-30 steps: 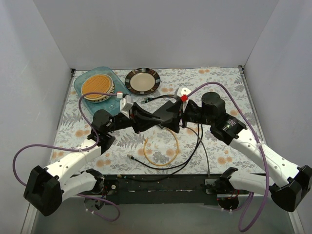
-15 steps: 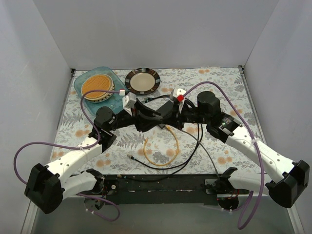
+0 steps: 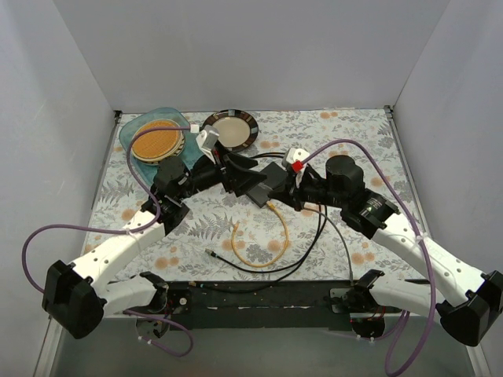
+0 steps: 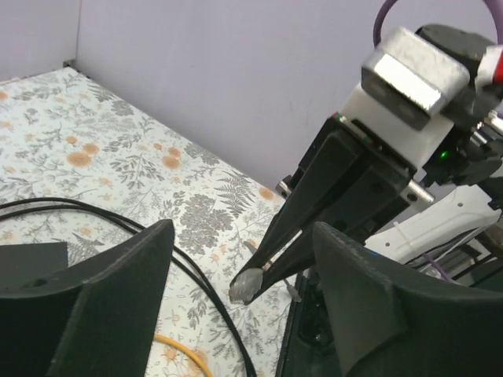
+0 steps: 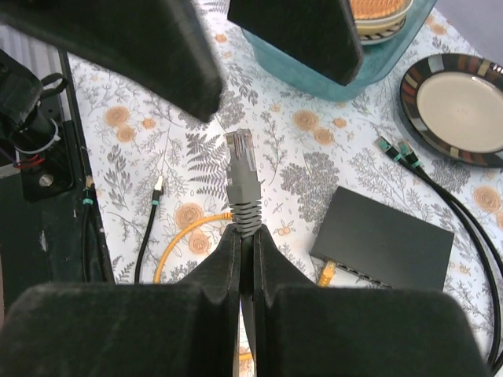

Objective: Insert the plug into the switch port

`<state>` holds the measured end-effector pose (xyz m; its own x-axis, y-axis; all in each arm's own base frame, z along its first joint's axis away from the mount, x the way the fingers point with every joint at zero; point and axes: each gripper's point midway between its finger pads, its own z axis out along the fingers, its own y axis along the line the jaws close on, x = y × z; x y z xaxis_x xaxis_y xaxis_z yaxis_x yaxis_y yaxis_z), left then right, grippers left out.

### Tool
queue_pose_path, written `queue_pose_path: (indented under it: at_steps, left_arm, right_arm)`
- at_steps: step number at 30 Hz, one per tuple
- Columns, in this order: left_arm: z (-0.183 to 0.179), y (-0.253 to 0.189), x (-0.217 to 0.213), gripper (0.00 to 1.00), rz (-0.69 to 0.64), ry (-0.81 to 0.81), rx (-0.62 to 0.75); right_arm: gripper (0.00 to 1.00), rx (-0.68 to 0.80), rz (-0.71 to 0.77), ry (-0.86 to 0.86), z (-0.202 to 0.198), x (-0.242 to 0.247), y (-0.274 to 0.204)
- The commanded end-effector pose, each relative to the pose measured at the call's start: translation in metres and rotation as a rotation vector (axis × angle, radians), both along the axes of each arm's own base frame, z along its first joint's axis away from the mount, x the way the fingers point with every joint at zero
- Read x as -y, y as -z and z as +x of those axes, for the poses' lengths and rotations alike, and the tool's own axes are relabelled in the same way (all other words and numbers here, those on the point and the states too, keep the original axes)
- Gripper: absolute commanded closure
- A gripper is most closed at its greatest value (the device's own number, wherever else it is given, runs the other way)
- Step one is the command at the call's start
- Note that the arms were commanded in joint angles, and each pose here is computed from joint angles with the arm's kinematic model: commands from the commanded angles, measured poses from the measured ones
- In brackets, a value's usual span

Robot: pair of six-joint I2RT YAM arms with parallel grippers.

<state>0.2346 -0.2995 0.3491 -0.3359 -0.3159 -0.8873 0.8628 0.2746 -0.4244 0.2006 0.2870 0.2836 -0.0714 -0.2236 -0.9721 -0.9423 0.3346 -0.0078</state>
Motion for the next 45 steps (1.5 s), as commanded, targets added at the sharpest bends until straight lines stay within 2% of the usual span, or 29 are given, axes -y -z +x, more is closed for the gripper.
queue_pose_path:
  at_steps: [1,4,13,16,18,20,21,24,30,35,39,40,43,45]
  left_arm:
    - [0.001,0.004,0.011,0.36,0.024,0.058,-0.090]
    - [-0.004,0.002,0.014,0.44,0.014,0.098,-0.086]
    - [-0.006,0.019,0.013,0.46,0.053,0.104,-0.132]
    - [-0.009,0.021,0.014,0.52,0.055,0.120,-0.139]
    - [-0.008,0.024,0.015,0.63,0.059,0.121,-0.144]
    - [-0.008,0.024,0.015,0.67,0.059,0.122,-0.148]
    - [-0.008,0.024,0.016,0.72,0.058,0.125,-0.148]
    - [-0.009,0.026,0.018,0.74,0.064,0.142,-0.152]
    - [-0.012,0.030,0.022,0.69,0.075,0.170,-0.159]
    - [-0.012,0.034,0.023,0.94,0.078,0.170,-0.160]
    - [-0.015,0.034,0.020,1.00,0.074,0.160,-0.109]
    - [-0.015,0.034,0.018,1.00,0.076,0.156,-0.091]
    - [-0.021,0.040,0.012,1.00,0.111,0.151,0.019]
    - [-0.026,0.041,0.006,1.00,0.136,0.145,0.126]
  right_arm:
    - [0.99,0.027,0.004,0.028,0.001,0.006,-0.001]
    - [0.99,0.023,-0.004,0.048,0.003,0.009,0.001]
    - [0.99,0.056,0.018,0.110,0.010,0.016,-0.005]
    - [0.99,0.050,0.017,0.103,0.010,0.015,-0.005]
    - [0.99,0.053,0.018,0.104,0.010,0.014,-0.005]
    - [0.99,0.052,0.020,0.106,0.010,0.014,-0.005]
    - [0.99,0.051,0.021,0.107,0.010,0.014,-0.005]
    - [0.99,0.051,0.029,0.116,0.010,0.016,-0.006]
    - [0.99,0.059,0.041,0.123,0.011,0.016,-0.010]
    - [0.99,0.046,0.035,0.105,0.009,0.014,-0.008]
    - [0.99,0.030,0.025,0.087,0.007,0.011,-0.003]
    - [0.82,0.020,0.025,0.070,0.006,0.008,-0.002]
    - [0.53,0.003,-0.003,0.033,0.002,0.006,-0.003]
    - [0.45,0.017,-0.021,0.017,0.001,0.005,-0.005]
